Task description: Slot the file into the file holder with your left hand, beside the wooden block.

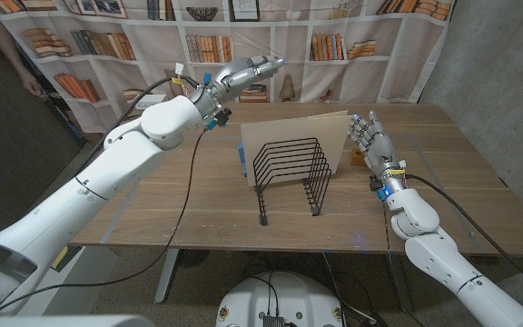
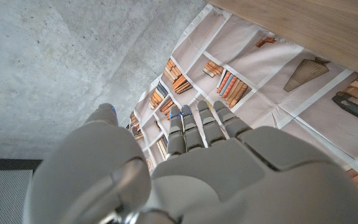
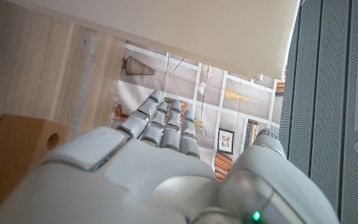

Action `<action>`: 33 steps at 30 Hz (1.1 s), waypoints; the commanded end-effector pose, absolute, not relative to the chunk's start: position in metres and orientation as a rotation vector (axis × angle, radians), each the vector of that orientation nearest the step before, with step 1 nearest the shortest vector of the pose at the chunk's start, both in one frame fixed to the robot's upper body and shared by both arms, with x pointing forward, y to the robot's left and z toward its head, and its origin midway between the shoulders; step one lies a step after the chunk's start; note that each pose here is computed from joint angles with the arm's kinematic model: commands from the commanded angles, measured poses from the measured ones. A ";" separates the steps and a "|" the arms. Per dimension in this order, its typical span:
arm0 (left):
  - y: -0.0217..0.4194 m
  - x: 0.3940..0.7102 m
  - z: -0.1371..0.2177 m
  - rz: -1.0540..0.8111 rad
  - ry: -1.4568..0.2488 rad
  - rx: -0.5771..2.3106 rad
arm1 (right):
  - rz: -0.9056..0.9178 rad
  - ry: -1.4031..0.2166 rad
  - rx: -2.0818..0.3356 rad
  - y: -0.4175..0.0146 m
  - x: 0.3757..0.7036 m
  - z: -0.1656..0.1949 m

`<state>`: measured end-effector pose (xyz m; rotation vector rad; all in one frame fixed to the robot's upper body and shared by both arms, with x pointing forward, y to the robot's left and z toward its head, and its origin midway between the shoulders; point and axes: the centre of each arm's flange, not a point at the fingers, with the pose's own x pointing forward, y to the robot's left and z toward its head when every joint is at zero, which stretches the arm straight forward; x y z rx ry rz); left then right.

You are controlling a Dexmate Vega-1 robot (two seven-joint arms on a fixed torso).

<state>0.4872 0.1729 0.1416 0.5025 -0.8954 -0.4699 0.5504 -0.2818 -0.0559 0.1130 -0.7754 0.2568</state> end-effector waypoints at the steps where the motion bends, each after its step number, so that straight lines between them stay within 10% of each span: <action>1: 0.205 0.509 0.105 -0.464 -0.961 0.276 | 0.281 -0.792 0.069 -0.279 0.552 -0.041; 33: 0.261 0.551 0.050 -0.285 -0.887 0.237 | 0.259 -0.847 0.045 -0.275 0.571 -0.015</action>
